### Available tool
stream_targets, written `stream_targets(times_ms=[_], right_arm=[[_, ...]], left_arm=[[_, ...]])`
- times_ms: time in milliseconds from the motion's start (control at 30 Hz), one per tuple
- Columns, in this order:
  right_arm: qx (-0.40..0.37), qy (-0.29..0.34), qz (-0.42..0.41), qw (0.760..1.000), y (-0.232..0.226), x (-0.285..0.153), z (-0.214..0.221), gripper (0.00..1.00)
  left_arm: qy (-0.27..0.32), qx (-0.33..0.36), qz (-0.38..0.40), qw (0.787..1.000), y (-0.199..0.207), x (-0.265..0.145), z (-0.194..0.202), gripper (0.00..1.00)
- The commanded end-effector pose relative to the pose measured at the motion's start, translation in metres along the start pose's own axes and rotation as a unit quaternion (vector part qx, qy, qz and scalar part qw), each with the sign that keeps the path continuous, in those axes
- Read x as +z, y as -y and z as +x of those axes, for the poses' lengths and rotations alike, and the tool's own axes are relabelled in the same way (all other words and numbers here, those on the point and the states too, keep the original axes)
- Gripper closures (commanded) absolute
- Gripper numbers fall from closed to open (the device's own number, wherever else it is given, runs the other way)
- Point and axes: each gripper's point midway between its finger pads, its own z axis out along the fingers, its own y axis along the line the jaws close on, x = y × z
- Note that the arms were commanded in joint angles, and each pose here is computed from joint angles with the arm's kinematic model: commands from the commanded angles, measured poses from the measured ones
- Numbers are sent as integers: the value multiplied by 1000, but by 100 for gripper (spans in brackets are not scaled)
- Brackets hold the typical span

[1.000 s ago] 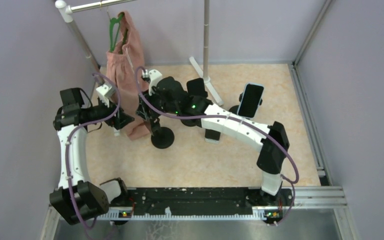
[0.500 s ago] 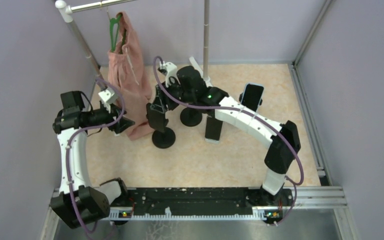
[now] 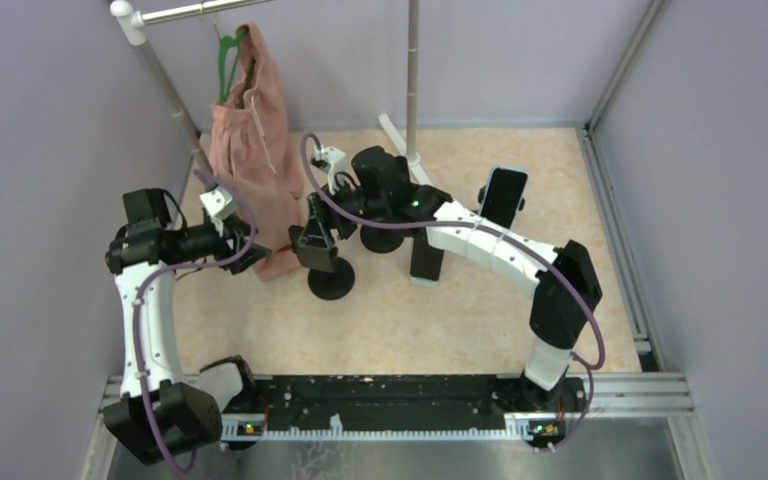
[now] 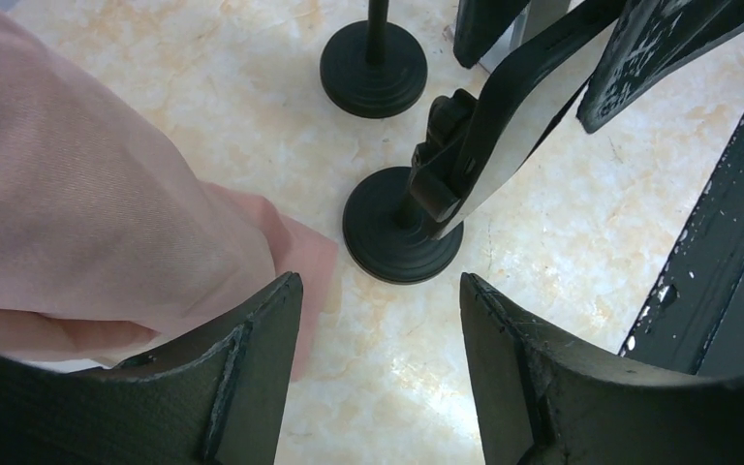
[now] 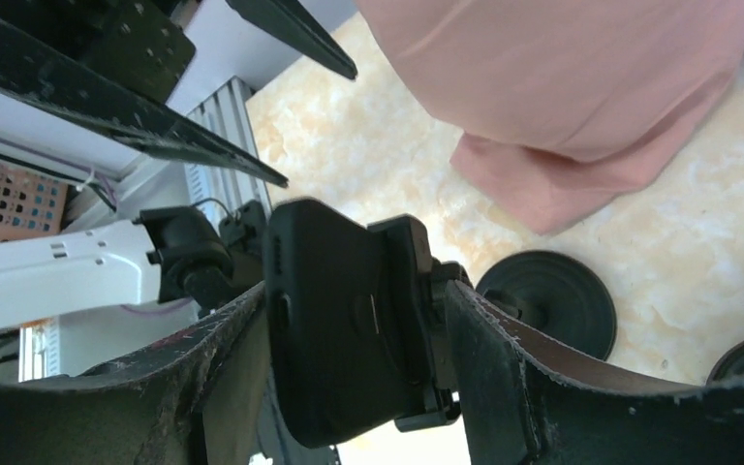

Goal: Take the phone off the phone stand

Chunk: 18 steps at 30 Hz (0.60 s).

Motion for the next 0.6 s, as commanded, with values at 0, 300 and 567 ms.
stream_targets(times_ms=[0,300,567], right_arm=[[-36,24,-24,999,-17,-20,-9,36],[-39,29,-3,999,-9,-7,-7,68],[3,82,-67,994,-25,-30,-52,100]], left_arm=[[9,13,25,1000,10,1,1,33],[22,61,64,996,36,7,11,33],[25,122,71,990,41,17,17,29]])
